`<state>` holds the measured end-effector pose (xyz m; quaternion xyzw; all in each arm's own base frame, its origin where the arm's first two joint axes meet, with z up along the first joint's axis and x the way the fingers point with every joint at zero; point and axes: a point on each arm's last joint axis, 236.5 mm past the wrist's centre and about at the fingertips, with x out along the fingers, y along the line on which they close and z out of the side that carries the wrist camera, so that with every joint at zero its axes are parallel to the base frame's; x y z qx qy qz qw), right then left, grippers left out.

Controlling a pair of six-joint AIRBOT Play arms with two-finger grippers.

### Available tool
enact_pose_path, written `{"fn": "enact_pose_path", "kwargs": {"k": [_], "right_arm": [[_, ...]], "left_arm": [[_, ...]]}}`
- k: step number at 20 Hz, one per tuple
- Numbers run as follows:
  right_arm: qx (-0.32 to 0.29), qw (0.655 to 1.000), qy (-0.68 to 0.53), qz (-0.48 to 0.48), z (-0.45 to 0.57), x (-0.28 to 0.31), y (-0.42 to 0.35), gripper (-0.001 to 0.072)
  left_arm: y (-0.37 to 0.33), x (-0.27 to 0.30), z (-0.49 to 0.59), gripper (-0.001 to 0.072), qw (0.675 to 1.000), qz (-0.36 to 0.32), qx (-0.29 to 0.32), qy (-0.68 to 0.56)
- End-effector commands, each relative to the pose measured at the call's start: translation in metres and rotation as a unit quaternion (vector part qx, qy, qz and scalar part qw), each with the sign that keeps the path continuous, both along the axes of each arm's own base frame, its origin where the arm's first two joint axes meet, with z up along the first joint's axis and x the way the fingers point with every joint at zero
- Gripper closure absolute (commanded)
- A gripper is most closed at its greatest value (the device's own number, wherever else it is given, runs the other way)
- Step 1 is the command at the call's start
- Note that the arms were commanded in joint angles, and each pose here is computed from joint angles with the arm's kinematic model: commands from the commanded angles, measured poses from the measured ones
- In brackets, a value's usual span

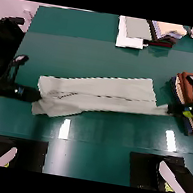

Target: Fold the shirts.

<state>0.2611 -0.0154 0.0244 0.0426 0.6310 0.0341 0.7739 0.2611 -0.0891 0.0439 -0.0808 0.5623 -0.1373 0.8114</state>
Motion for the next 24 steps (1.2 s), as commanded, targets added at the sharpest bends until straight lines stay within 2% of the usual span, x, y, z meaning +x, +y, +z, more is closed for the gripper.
{"fn": "enact_pose_path", "kwargs": {"k": [1, 4, 8, 9, 10, 11, 12, 13, 16, 17, 18, 19, 20, 21, 23, 24], "right_arm": [[-0.002, 1.0, -0.003, 0.016, -0.007, 0.06, 0.01, 0.0693], [0.003, 1.0, 0.016, 0.026, -0.023, 0.097, 0.018, 0.0693], [0.056, 0.998, 0.022, 0.023, -0.033, 0.134, 0.041, 0.0691], [0.063, 0.998, 0.02, 0.024, -0.033, 0.143, 0.043, 0.0688], [0.071, 0.997, 0.015, 0.028, -0.032, 0.151, 0.047, 0.0597], [0.077, 0.997, 0.008, 0.03, -0.03, 0.159, 0.05, 0.0385], [0.078, 0.997, 0.002, 0.031, -0.027, 0.166, 0.05, 0.029], [0.077, 0.996, -0.005, 0.034, -0.022, 0.171, 0.048, 0.0253], [0.078, 0.995, -0.002, 0.058, -0.017, 0.166, 0.036, 0.0253], [0.092, 0.994, 0.012, 0.056, -0.02, 0.158, 0.029, 0.0253], [0.11, 0.992, 0.022, 0.053, -0.025, 0.15, 0.023, 0.0253], [0.13, 0.99, 0.029, 0.036, -0.032, 0.144, 0.015, 0.0253], [0.146, 0.989, 0.033, 0.012, -0.039, 0.139, 0.003, 0.0214], [0.164, 0.986, 0.038, -0.017, -0.048, 0.133, -0.009, 0.0113], [0.21, 0.974, 0.052, -0.066, -0.068, 0.121, -0.023, 0.0101], [0.238, 0.966, 0.06, -0.079, -0.078, 0.115, -0.024, 0.0106]], "left_arm": [[0.014, 0.067, -0.01, 0.0685, 0.998, 0.004, 0.04, -0.038], [0.014, 0.107, -0.028, 0.0684, 0.998, 0.004, 0.048, -0.044], [0.014, 0.129, -0.047, 0.0682, 0.998, 0.012, 0.05, -0.043], [0.014, 0.128, -0.049, 0.0637, 0.998, 0.011, 0.05, -0.039], [0.014, 0.127, -0.048, 0.036, 0.998, 0.011, 0.049, -0.039], [0.014, 0.126, -0.048, 0.0168, 0.998, 0.014, 0.047, -0.037], [0.014, 0.125, -0.046, 0.0161, 0.998, 0.012, 0.047, -0.035], [0.013, 0.123, -0.043, 0.0162, 0.998, 0.01, 0.047, -0.031], [0.006, 0.117, -0.033, 0.0165, 0.999, 0.002, 0.034, -0.013], [0.001, 0.115, -0.031, 0.0326, 1.0, 0.002, 0.022, -0.008], [-0.005, 0.113, -0.03, 0.0584, 1.0, 0.002, 0.009, -0.003], [-0.011, 0.113, -0.028, 0.0685, 1.0, 0.005, -0.006, -0.001], [-0.018, 0.113, -0.025, 0.0684, 1.0, 0.008, -0.025, -0.001], [-0.026, 0.114, -0.022, 0.0684, 0.999, 0.013, -0.046, -0.002], [-0.044, 0.118, -0.013, 0.0684, 0.996, 0.02, -0.089, -0.007], [-0.053, 0.121, -0.011, 0.0685, 0.996, 0.015, -0.091, -0.018]]}}
